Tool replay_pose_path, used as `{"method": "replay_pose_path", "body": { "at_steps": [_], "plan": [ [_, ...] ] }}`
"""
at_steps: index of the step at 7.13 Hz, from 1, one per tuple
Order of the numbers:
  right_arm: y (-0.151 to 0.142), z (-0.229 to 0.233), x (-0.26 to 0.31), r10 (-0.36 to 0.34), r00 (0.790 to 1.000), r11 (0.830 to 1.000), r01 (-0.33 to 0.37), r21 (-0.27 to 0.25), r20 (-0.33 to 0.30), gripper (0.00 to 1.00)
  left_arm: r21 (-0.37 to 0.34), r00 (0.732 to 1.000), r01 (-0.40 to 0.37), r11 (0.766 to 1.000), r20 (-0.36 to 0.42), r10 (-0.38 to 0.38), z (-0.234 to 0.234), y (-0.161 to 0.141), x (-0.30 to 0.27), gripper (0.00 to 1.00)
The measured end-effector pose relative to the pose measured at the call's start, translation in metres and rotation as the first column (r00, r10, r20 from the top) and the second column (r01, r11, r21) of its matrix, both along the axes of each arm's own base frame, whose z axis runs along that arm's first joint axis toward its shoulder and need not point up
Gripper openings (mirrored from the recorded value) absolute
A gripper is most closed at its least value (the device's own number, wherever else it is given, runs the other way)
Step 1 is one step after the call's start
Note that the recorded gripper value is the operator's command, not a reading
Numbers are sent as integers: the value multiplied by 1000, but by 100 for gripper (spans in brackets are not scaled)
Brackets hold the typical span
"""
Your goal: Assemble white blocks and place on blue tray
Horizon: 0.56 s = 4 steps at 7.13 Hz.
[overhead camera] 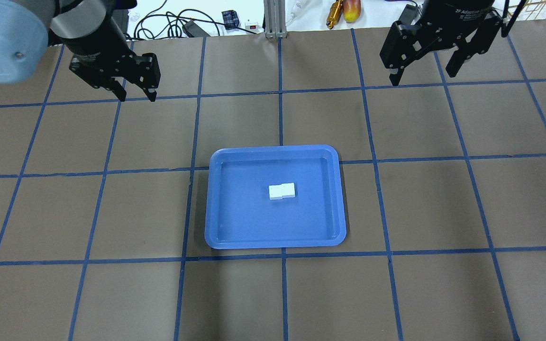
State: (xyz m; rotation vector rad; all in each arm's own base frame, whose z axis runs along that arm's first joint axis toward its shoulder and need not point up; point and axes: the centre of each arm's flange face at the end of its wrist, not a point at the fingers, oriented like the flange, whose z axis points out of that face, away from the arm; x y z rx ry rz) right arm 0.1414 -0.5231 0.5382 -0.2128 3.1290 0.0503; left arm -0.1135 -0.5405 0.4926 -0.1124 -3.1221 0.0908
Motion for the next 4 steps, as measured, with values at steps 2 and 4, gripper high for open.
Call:
{"method": "replay_pose_path", "body": {
  "at_steps": [2, 4],
  "plan": [
    [-6, 1, 0, -1, 1000, 999, 1, -37, -1, 100, -24, 1000, -2, 1000, 2, 2, 17, 14, 5, 100],
    [-9, 1, 0, 6, 1000, 999, -6, -51, -7, 100, -25, 1000, 14, 1000, 3, -14, 17, 15, 9, 100]
  ]
}}
